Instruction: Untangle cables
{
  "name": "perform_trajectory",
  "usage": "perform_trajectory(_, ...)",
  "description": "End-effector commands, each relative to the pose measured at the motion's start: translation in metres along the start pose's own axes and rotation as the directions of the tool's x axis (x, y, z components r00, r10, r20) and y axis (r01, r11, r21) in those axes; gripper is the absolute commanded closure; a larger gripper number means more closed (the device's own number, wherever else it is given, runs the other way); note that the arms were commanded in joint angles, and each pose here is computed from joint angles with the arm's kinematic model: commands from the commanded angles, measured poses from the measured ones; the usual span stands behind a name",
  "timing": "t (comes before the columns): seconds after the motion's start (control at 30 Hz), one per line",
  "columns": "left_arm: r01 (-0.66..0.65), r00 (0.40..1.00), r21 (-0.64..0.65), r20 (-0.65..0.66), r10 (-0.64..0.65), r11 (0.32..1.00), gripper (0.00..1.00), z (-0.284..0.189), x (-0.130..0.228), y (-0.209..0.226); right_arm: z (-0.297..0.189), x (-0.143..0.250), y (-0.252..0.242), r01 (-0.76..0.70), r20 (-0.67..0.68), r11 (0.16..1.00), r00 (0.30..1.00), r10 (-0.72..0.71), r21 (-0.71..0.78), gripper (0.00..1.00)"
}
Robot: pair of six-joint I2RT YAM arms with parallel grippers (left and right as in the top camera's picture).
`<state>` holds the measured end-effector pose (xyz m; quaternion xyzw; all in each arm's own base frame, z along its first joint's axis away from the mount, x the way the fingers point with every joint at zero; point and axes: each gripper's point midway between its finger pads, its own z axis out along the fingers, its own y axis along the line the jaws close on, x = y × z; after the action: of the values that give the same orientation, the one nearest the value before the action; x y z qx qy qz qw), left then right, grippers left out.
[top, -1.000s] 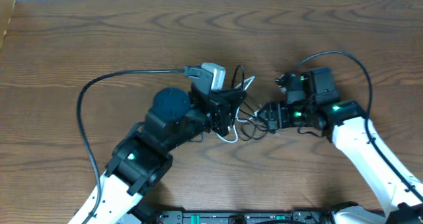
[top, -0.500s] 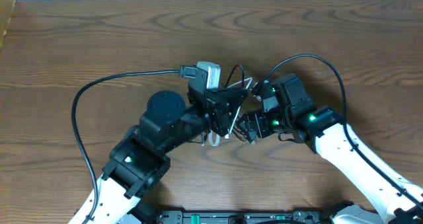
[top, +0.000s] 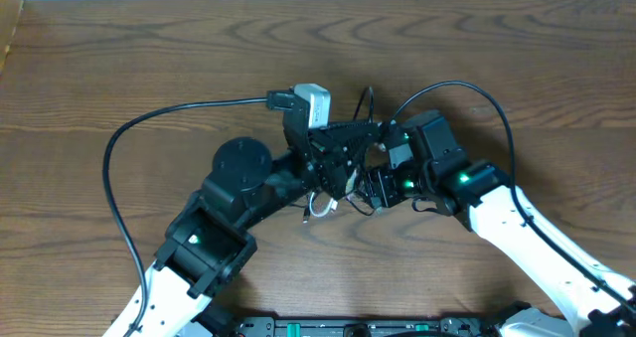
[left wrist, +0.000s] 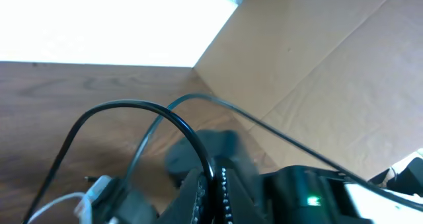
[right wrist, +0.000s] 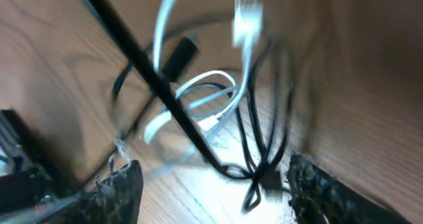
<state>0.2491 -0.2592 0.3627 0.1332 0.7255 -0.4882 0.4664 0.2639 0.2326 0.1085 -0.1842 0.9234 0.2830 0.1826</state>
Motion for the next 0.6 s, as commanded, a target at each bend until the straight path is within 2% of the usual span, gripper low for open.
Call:
perform_trajectory(0.0,-0.006,1.000,0.032,0.016,0.006,0.999,0.92,-0.007,-0.006,-0.011,0.017,0.011,-0.014,-0.019,-0.055,0.998,0.998,0.022,0.052,0.35)
perform_trajectory(0.07,-0.004,1.000,0.027,0.011,0.004,1.000,0.93,-0.008,-0.005,-0.010,0.032,0.022,-0.023,-0.057,-0.109,0.996,0.992,0.065,0.071,0.39)
perform_trajectory(0.13,0.004,1.000,0.014,-0.008,-0.004,1.000,0.93,-0.008,0.000,-0.007,0.043,0.032,-0.032,-0.072,-0.151,0.993,0.985,0.085,0.089,0.53)
perform_trajectory(0.2,0.002,0.999,-0.009,-0.035,-0.002,1.000,0.92,-0.008,0.007,-0.001,0.050,0.038,-0.046,-0.081,-0.172,0.986,0.979,0.106,0.144,0.83)
perform_trajectory(0.27,-0.009,0.998,-0.045,-0.067,0.006,0.999,0.92,-0.009,0.015,0.007,0.050,0.040,-0.058,-0.085,-0.172,0.977,0.978,0.120,0.197,0.97)
perform_trajectory(0.37,0.006,0.992,-0.128,-0.121,-0.022,0.992,0.93,-0.012,0.031,0.025,0.040,0.036,-0.086,-0.136,-0.126,0.938,0.975,0.185,0.320,0.99)
perform_trajectory(0.47,-0.045,0.990,-0.270,-0.139,0.008,0.962,0.92,-0.022,0.038,0.052,0.030,0.036,-0.109,-0.193,-0.087,0.896,0.965,0.247,0.400,0.99)
perform_trajectory(0.57,-0.107,0.989,-0.422,-0.137,0.053,0.900,0.93,-0.039,0.037,0.079,0.017,0.039,-0.135,-0.272,-0.044,0.834,0.942,0.333,0.480,0.99)
